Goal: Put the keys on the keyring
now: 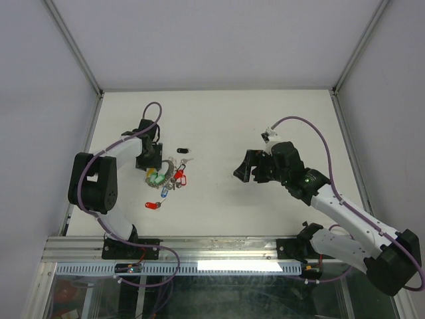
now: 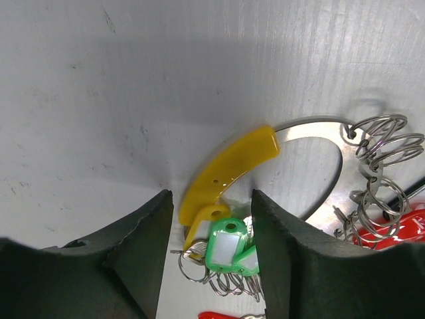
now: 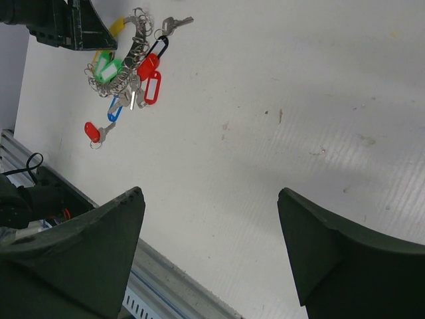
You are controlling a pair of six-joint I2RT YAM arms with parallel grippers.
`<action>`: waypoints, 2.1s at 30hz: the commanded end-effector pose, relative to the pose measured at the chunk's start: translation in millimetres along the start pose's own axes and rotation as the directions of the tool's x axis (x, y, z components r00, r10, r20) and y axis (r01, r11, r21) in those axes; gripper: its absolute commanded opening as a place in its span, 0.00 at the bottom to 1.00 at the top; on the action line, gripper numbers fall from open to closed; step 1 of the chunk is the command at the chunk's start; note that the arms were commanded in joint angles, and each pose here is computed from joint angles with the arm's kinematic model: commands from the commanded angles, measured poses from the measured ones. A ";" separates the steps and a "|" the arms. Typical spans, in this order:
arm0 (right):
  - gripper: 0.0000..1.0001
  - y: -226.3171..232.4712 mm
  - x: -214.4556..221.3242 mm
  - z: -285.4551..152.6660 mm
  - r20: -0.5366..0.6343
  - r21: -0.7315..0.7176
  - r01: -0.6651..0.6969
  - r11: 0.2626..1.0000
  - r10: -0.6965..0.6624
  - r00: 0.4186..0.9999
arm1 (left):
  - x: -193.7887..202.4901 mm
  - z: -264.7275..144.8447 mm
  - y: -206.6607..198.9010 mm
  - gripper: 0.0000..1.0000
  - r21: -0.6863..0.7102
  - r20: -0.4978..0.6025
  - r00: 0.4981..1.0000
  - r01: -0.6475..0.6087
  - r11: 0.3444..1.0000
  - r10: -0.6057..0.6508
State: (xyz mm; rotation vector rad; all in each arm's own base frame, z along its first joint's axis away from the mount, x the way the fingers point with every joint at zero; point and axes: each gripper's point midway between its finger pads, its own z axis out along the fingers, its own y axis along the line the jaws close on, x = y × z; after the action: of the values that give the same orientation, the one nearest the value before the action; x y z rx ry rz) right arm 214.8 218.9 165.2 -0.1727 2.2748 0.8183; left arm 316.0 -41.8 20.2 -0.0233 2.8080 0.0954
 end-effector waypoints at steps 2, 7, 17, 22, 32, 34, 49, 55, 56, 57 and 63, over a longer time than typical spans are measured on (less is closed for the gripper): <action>0.84 9.4 -14.6 1.7 0.043 -0.035 0.011 0.999 -0.009 0.999 | 2.0 8.8 3.2 0.46 -0.059 -0.027 0.999 -0.035 0.998 0.033; 0.84 10.4 -16.9 3.9 0.042 -0.033 0.011 0.999 -0.009 0.999 | 3.0 11.6 2.9 0.32 -0.061 -0.034 0.999 -0.031 0.998 0.029; 0.84 7.1 -18.3 7.6 0.051 -0.018 0.006 1.000 -0.005 0.999 | -34.6 9.1 -18.7 0.30 0.029 0.014 0.997 -0.075 0.997 0.074; 0.84 5.0 -21.2 8.6 0.065 -0.007 0.009 1.000 -0.009 0.998 | -58.4 7.4 -42.9 0.30 0.026 0.039 0.985 -0.167 0.986 0.166; 0.84 1.8 -21.4 5.8 0.070 0.011 0.015 1.000 -0.015 0.997 | -100.6 -41.5 -62.0 0.48 -0.032 0.238 0.950 -0.201 0.979 0.203; 0.84 1.7 -20.4 5.0 0.069 0.010 0.013 1.000 -0.013 0.998 | -110.6 -54.8 -69.5 0.48 0.003 0.293 0.938 -0.197 0.980 0.188; 0.84 0.1 -18.7 -0.8 0.074 0.014 0.012 1.000 -0.013 0.997 | -122.3 -41.1 -123.8 0.44 0.228 0.305 0.941 -0.221 0.948 0.147; 0.84 -1.1 -16.6 -0.7 0.068 0.017 0.015 1.000 -0.016 0.998 | -86.8 -34.5 -116.6 0.51 0.258 0.234 0.969 -0.137 0.956 0.075; 0.84 -1.6 -16.0 -0.5 0.066 0.018 0.015 1.000 -0.017 0.998 | -81.6 -33.8 -116.1 0.51 0.269 0.227 0.972 -0.127 0.955 0.066; 0.84 -2.0 -15.3 -0.3 0.064 0.019 0.015 1.000 -0.017 0.998 | -73.2 -30.8 -115.6 0.52 0.280 0.211 0.976 -0.117 0.953 0.058; 0.84 -2.2 -14.2 1.6 0.058 0.018 0.019 1.000 -0.020 0.998 | -57.0 -19.5 -105.4 0.55 0.279 0.176 0.984 -0.068 0.958 0.018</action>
State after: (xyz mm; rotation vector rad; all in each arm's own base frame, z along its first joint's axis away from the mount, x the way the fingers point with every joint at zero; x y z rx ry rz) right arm 219.9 216.5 160.4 -0.1553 2.2818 0.7823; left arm 350.5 -144.3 26.1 0.1906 2.7260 -0.2004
